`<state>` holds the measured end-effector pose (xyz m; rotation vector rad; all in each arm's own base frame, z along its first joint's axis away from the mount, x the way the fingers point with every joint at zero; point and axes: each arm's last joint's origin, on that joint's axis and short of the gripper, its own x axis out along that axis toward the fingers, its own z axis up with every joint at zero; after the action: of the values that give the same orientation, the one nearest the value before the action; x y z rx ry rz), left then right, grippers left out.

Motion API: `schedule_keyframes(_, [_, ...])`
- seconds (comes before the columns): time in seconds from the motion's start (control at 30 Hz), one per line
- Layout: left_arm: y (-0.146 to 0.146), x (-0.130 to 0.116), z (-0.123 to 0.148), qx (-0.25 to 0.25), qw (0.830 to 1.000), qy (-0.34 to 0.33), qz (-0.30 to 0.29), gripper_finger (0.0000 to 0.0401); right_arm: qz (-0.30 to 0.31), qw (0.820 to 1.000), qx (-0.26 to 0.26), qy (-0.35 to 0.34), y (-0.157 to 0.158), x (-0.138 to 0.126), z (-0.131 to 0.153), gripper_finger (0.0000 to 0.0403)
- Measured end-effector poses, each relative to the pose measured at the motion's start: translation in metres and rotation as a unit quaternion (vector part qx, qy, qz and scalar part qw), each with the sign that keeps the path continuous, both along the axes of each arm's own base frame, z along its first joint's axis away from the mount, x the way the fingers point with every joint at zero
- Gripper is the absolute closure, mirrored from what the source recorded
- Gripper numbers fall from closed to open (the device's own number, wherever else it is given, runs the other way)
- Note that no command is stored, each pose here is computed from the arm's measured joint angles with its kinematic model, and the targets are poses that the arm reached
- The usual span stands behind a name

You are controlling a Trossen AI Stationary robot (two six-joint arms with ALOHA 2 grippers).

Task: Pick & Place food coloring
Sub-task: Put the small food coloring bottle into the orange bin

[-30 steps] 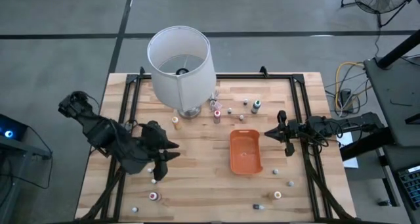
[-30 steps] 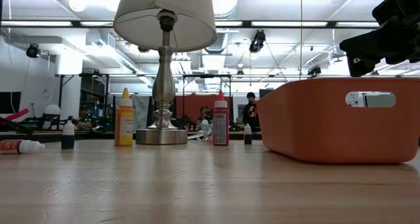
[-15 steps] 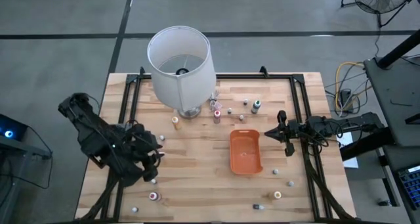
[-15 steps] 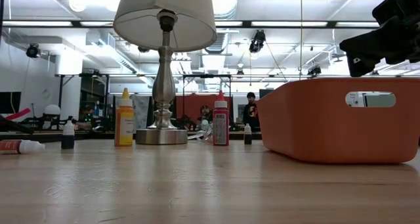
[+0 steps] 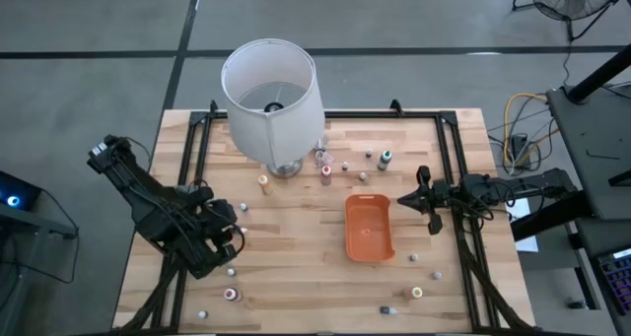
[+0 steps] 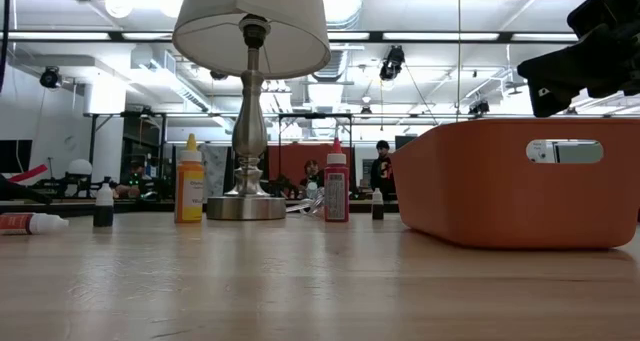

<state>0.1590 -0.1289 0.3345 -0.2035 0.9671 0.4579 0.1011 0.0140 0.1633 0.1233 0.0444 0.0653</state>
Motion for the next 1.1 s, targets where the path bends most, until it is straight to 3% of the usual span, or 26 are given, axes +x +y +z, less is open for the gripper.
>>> schedule_keyframes(0.23, [0.012, 0.006, -0.023, -0.006, 0.999, 0.035, 0.026, 0.0288, 0.000, 1.000, 0.000, 0.000, 0.000, 0.000, 0.000, 0.0390])
schedule_keyframes(0.6, [0.023, 0.022, -0.061, -0.050, 0.996, 0.076, 0.017, 0.0288, 0.000, 1.000, 0.000, 0.000, 0.000, 0.000, 0.000, 0.0390])
schedule_keyframes(1.1, [0.022, 0.020, -0.103, -0.100, 0.989, 0.099, 0.036, 0.0288, 0.000, 1.000, 0.000, 0.000, 0.000, 0.000, 0.000, 0.0390])
